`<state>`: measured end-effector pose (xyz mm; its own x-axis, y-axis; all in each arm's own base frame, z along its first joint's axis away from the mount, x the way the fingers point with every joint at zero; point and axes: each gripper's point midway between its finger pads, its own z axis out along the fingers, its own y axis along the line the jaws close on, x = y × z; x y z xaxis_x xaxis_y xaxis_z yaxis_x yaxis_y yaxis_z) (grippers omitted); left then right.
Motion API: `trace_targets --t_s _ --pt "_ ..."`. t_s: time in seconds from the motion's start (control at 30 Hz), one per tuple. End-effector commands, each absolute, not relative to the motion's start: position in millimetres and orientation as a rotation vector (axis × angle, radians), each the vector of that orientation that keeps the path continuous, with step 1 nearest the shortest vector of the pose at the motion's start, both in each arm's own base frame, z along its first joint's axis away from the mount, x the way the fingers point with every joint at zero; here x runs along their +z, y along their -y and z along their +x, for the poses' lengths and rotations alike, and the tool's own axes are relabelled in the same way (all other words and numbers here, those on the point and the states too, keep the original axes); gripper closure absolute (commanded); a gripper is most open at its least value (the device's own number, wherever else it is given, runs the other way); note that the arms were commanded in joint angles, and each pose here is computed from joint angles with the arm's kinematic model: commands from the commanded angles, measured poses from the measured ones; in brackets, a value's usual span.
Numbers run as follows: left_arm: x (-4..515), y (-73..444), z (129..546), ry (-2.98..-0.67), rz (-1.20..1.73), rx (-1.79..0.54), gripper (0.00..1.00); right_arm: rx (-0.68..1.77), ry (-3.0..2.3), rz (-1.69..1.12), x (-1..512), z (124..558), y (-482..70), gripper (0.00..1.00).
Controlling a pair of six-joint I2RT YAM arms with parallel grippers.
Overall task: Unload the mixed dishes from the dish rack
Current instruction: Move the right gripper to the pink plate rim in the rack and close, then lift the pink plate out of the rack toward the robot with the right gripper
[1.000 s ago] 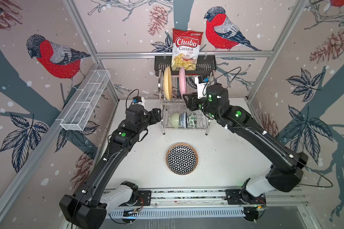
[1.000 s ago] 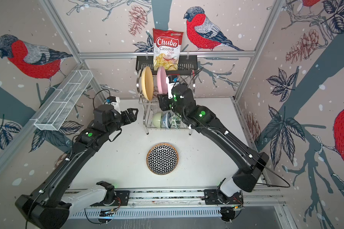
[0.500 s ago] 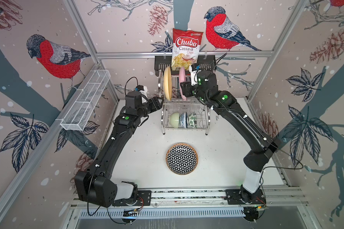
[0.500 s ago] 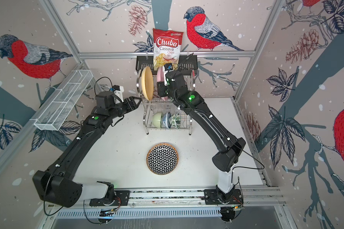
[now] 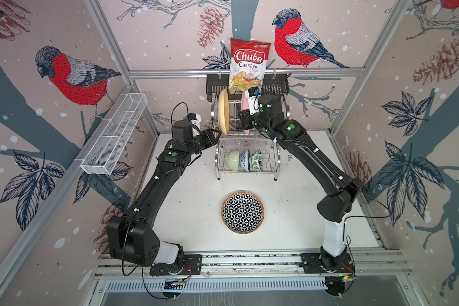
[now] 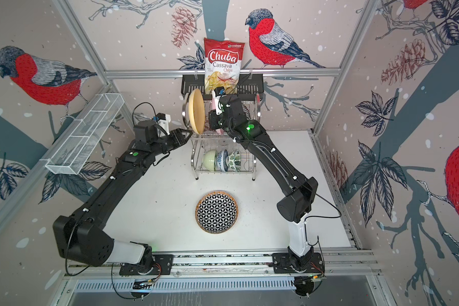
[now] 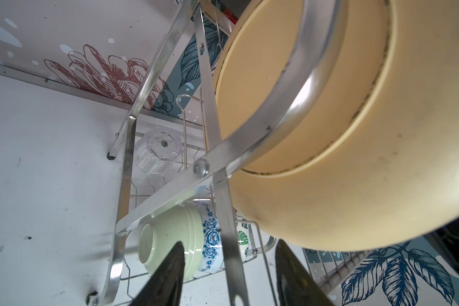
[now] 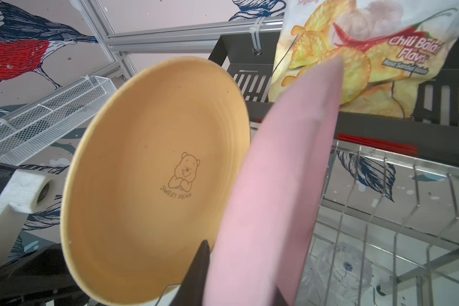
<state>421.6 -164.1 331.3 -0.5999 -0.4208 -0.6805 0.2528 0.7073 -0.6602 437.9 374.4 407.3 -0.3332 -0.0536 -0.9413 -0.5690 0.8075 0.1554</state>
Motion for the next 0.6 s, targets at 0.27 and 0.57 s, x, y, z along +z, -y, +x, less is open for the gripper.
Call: trace_targets --t_s 0.27,0.57 --pt "335 162 422 -1.985 -0.113 -0.927 0.52 0.624 -1.805 -0.473 418 436 -382 0.92" --pt "337 161 417 -1.980 -0.115 -0.923 0.52 0.703 -1.733 -0.451 456 414 -380 0.97"
